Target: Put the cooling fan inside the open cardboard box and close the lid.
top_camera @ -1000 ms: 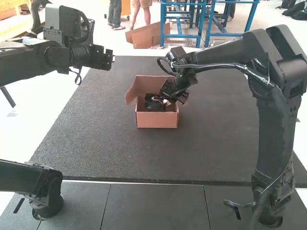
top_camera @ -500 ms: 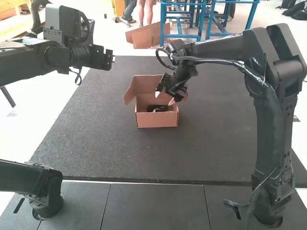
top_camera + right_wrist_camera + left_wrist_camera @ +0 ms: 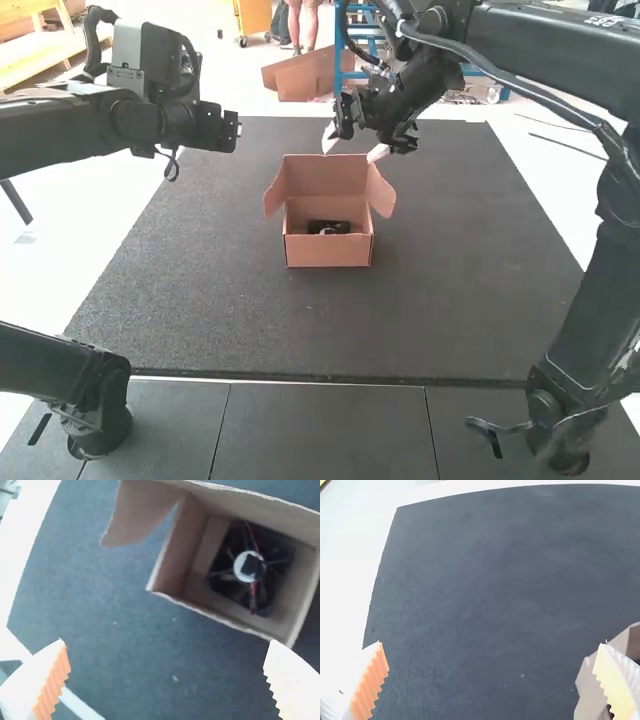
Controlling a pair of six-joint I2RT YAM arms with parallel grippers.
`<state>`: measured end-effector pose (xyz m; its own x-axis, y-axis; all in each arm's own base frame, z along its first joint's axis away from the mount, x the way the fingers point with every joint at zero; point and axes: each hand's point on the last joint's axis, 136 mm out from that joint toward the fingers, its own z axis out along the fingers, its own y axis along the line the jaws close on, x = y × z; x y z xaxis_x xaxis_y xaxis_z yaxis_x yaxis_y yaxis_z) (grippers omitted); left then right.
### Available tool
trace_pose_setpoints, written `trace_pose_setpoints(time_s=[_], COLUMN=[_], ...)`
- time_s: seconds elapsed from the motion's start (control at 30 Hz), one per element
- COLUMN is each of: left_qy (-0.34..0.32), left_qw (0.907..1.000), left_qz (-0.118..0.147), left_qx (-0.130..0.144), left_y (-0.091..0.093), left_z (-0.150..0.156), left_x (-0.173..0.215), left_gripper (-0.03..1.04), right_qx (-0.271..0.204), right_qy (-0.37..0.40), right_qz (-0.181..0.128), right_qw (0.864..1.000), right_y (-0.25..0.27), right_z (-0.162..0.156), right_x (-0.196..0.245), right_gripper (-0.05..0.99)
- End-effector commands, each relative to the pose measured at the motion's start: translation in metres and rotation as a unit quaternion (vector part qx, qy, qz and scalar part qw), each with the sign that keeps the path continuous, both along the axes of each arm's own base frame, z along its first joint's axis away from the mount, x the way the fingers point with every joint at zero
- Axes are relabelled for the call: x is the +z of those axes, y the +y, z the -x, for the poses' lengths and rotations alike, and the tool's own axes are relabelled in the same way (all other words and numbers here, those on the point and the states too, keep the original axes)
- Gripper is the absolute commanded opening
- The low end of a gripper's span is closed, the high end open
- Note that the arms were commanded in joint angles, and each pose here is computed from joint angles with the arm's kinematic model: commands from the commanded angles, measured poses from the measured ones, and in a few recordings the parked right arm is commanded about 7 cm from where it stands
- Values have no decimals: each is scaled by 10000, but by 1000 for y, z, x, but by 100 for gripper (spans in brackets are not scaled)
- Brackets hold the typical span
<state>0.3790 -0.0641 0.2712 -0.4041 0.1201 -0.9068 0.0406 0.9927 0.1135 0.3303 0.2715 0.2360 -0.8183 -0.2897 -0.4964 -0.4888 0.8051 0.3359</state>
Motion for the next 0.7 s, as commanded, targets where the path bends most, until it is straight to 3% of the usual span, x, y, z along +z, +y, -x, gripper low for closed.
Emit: trace_pose_setpoints(time_s=[0.0,0.17,0.27,0.37,0.67], left_qy=[-81,87,205,335,583], left_qw=[9988,9966,9954,9944,9928], left_qz=[-78,-255,-341,-412,-523], left_qx=[471,780,874,910,903], left_y=[17,29,32,32,29], left_z=[-5,-12,-17,-21,-33], left_x=[5,-9,-19,-30,-54], left_gripper=[97,97,97,97,97], right_qx=[433,177,51,-1,-45], right_qy=[-1201,-1810,-2100,-2485,-2834], right_qz=[1186,1323,1161,987,1001], right_qw=[9847,9744,9708,9636,9538], right_y=[-41,-61,-64,-64,-70], right_z=[-12,-16,-18,-22,-29], right_x=[-3,-11,-13,-9,-30], right_gripper=[89,88,84,84,84])
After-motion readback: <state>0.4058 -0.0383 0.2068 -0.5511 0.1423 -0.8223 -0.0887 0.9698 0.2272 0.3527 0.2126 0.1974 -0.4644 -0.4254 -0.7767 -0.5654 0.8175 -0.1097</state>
